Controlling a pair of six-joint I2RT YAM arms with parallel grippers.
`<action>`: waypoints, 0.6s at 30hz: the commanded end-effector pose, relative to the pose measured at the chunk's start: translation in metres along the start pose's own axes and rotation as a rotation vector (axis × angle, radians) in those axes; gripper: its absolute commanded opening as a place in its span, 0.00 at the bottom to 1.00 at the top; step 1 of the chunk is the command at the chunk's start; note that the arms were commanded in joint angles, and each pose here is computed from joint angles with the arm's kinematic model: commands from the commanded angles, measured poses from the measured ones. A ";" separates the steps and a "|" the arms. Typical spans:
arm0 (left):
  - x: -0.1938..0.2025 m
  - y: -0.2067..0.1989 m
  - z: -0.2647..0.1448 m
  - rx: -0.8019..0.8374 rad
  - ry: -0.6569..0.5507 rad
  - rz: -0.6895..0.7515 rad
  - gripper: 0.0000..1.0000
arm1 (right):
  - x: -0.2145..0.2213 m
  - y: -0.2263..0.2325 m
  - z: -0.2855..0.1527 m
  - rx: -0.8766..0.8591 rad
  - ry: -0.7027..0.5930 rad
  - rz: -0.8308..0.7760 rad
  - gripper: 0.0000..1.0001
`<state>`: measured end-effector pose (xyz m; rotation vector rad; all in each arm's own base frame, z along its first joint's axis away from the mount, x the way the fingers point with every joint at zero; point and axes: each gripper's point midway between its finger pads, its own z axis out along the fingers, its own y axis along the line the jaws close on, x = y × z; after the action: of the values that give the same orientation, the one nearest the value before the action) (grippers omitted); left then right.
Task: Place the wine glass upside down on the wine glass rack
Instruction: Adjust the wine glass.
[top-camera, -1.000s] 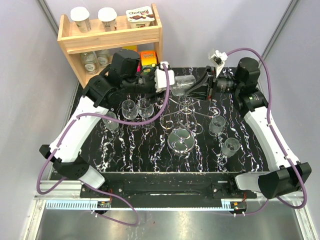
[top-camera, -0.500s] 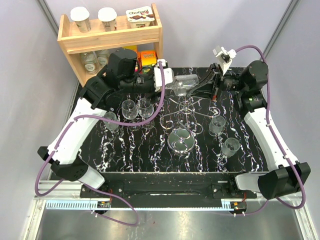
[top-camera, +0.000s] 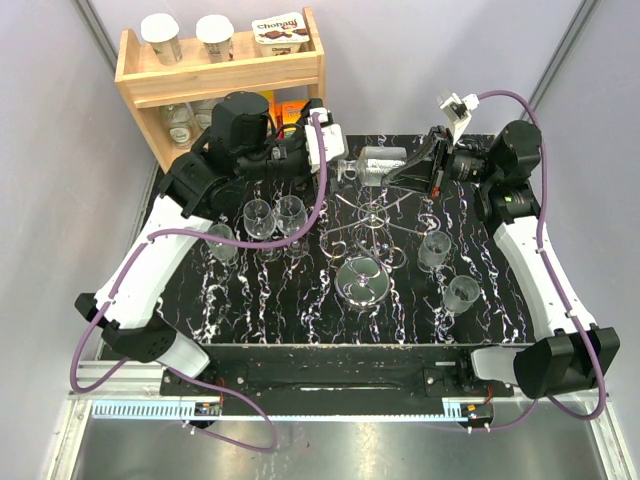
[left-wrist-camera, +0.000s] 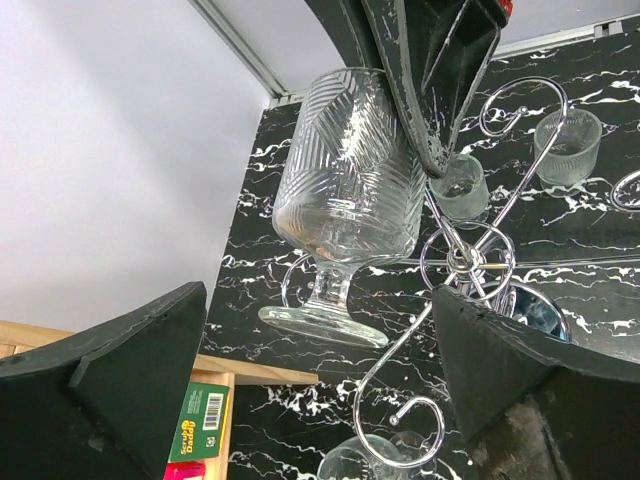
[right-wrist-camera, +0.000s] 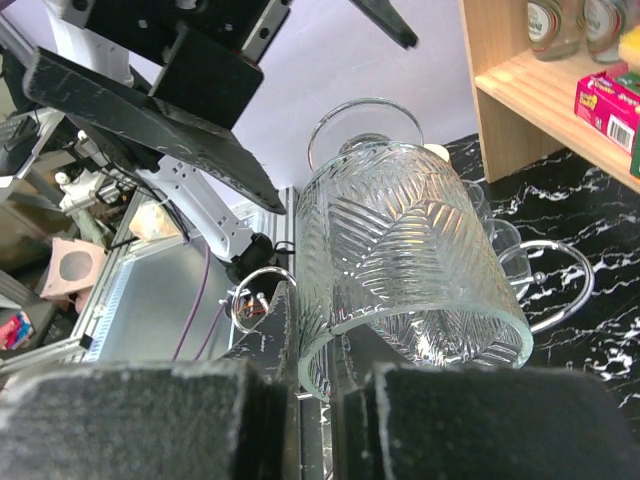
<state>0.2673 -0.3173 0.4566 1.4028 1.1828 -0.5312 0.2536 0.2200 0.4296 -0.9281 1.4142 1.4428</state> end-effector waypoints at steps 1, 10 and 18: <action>-0.029 0.016 -0.012 -0.071 -0.077 0.046 0.99 | -0.014 0.007 -0.007 0.044 -0.041 -0.053 0.00; -0.041 0.014 -0.026 -0.073 -0.113 0.010 0.99 | -0.023 -0.003 -0.029 0.103 -0.087 -0.043 0.00; -0.031 0.018 -0.025 -0.095 -0.108 -0.024 0.99 | -0.036 0.005 -0.066 0.147 -0.203 -0.056 0.00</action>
<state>0.2713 -0.3082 0.4715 1.3192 1.1990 -0.5503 0.2815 0.1644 0.4196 -0.6645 1.4825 1.4070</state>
